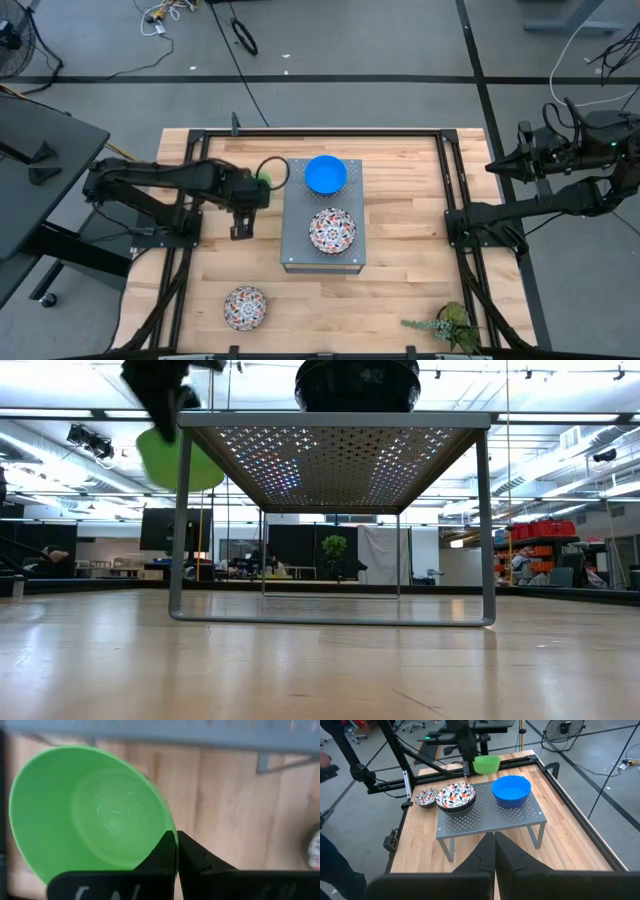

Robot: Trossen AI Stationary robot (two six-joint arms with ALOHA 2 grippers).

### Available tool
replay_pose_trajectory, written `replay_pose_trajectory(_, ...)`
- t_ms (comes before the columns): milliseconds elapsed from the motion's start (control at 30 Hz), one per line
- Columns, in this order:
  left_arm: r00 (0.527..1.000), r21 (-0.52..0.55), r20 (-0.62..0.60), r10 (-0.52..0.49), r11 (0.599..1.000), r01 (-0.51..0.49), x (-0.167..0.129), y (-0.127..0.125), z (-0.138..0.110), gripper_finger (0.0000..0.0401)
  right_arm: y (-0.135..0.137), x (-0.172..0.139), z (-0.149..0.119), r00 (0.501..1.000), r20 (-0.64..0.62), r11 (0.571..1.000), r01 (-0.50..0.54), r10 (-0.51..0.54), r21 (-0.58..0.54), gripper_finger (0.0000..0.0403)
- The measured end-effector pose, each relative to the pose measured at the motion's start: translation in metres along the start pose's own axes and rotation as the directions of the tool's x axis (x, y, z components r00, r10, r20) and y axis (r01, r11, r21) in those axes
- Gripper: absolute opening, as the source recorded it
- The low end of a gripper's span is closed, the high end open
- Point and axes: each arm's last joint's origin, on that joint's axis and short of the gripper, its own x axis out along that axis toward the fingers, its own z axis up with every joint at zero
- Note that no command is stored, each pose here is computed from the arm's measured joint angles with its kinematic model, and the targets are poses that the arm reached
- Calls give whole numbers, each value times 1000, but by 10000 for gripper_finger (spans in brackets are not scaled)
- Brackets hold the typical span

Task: Pick & Place Mini bowls
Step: Stack the green bowl on top of the light blue bowl on the shelf

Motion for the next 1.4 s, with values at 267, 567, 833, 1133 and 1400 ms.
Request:
replay_pose_trajectory(267,993,112,103,65,991,-76,-27,16,33,3,0,0,0,1000,-1,1000,0,0,0,3)
replay_pose_trajectory(567,982,287,166,94,948,-139,-38,33,71,3,0,0,0,1000,0,1000,0,0,0,3)
replay_pose_trajectory(833,977,415,180,118,891,-184,-29,50,101,4,0,0,0,1000,0,1000,0,0,0,3)
replay_pose_trajectory(1133,975,592,202,93,782,-197,-17,53,122,3,0,0,0,1000,0,1000,0,0,0,3)
replay_pose_trajectory(1400,978,626,200,51,762,-167,1,52,134,3,0,0,0,1000,0,1000,0,0,0,3)
